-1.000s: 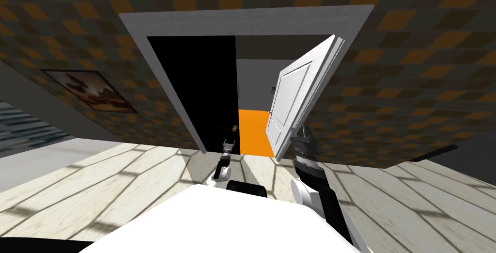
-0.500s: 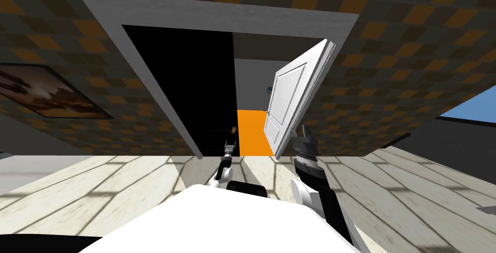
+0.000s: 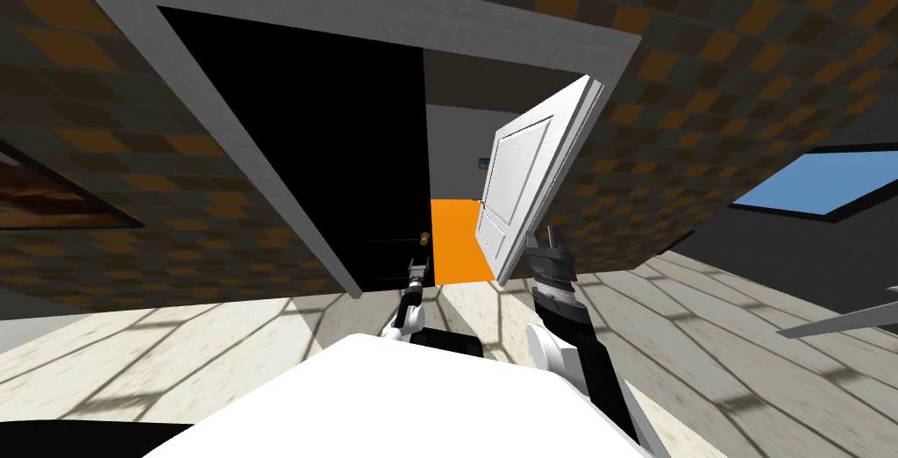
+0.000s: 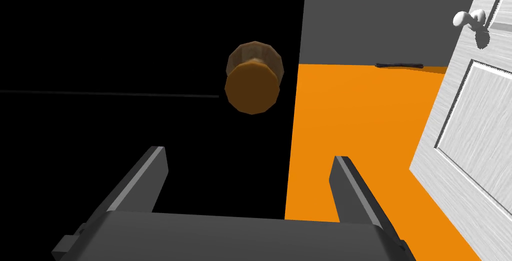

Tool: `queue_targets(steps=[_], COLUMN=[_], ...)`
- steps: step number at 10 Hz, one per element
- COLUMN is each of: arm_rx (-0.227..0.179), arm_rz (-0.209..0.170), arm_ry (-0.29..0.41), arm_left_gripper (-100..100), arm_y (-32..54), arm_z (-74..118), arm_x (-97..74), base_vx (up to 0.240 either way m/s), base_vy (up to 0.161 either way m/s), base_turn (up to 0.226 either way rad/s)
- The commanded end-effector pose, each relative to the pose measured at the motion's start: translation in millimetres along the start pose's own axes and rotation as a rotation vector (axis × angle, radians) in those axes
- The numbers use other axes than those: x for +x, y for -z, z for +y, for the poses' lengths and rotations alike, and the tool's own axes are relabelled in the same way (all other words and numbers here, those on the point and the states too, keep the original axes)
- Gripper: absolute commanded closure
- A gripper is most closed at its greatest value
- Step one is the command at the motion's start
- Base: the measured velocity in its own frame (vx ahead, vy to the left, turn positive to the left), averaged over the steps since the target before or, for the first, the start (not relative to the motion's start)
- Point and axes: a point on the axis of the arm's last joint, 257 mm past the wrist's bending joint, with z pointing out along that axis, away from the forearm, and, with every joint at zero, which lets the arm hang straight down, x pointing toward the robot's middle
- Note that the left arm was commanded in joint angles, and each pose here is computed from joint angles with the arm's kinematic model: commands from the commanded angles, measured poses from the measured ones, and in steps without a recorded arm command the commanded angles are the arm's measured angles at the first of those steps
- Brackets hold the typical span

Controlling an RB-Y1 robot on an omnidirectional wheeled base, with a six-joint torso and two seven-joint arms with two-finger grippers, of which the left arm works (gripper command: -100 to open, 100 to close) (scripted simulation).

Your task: Push the door open

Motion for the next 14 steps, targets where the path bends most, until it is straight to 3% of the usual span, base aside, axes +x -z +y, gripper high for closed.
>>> queue_targets(steps=[1, 2, 5, 7, 10, 12, 13, 14], arm_rx=[0.001, 0.001, 0.012, 0.017, 0.023, 0.025, 0.025, 0.025], arm_rz=[-0.015, -0.009, 0.000, 0.001, -0.003, -0.013, -0.012, -0.012], arm_ry=[0.030, 0.018, -0.025, -0.031, -0.015, 0.023, 0.010, 0.010], arm_left_gripper=[-100, -100, -100, -100, -100, -100, -100, 100], arm_y=[1.0, 0.9, -4.5, -5.3, -3.4, 1.0, 1.9, 1.9], arm_z=[5.0, 3.2, -26.2, -32.7, -31.1, -16.4, -21.8, -21.8], arm_x=[-5.0, -2.5, -4.2, -4.7, -6.4, -7.9, -8.9, -8.9], base_vx=[0.032, 0.014, 0.120, 0.181, 0.190, 0.184, 0.071, -0.008], base_vy=[0.112, 0.047, 0.024, 0.036, 0.028, 0.035, 0.006, -0.004], base_turn=[-0.104, -0.021, -0.021, -0.020, -0.026, -0.029, -0.007, -0.019])
